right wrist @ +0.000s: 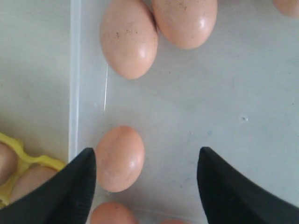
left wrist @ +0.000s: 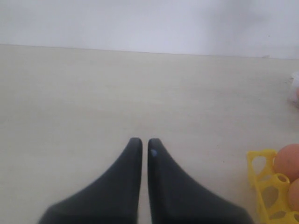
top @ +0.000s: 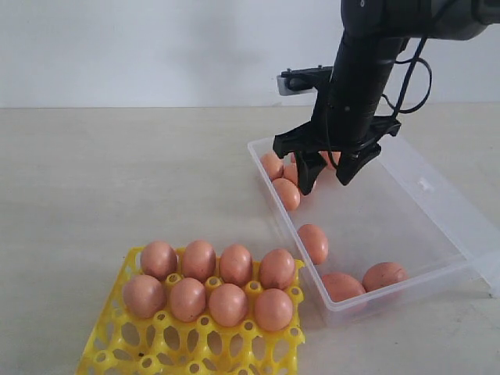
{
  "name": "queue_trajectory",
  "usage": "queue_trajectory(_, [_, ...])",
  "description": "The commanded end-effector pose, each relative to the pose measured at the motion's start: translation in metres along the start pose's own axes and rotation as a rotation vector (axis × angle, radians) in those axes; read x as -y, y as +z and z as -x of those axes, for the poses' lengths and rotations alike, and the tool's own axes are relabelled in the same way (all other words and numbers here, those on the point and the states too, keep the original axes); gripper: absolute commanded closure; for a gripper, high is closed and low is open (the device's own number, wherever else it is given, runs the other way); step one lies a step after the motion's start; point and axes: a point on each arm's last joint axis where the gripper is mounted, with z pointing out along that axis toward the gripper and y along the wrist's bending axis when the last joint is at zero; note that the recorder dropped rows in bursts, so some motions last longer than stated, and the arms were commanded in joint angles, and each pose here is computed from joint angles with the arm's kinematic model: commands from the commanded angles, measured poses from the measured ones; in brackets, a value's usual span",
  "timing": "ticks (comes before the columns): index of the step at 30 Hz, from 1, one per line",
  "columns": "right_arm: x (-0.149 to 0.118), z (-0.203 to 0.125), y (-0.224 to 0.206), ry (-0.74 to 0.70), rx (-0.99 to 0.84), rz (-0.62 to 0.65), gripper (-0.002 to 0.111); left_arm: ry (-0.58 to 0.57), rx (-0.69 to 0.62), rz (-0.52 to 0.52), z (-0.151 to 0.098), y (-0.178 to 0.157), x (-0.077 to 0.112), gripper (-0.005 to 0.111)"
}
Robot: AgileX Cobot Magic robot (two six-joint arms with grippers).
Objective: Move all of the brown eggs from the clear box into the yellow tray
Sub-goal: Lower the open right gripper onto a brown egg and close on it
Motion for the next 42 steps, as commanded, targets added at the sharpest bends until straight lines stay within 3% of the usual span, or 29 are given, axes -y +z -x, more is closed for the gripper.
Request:
queue_trajectory(1, [0.004,0.001,0.005,0.028,0.038,0.003,0.053,0.004,0.005,-0.001,-0.001,0.000,0.000,0.103])
queue_trajectory(8, [0.007,-0.015,0.034,0.050,-0.002,0.009,0.053,0.004,0.005,-0.001,-0.001,0.000,0.000,0.103])
queue_trajectory(15, [0.001,-0.017,0.036,0.059,-0.007,0.081,0.053,0.004,0.005,-0.001,-0.001,0.000,0.000,0.103])
queue_trajectory(42, [0.004,-0.021,0.057,0.019,-0.033,0.073,0.053,0.004,0.005,-0.001,-0.001,0.000,0.000,0.103])
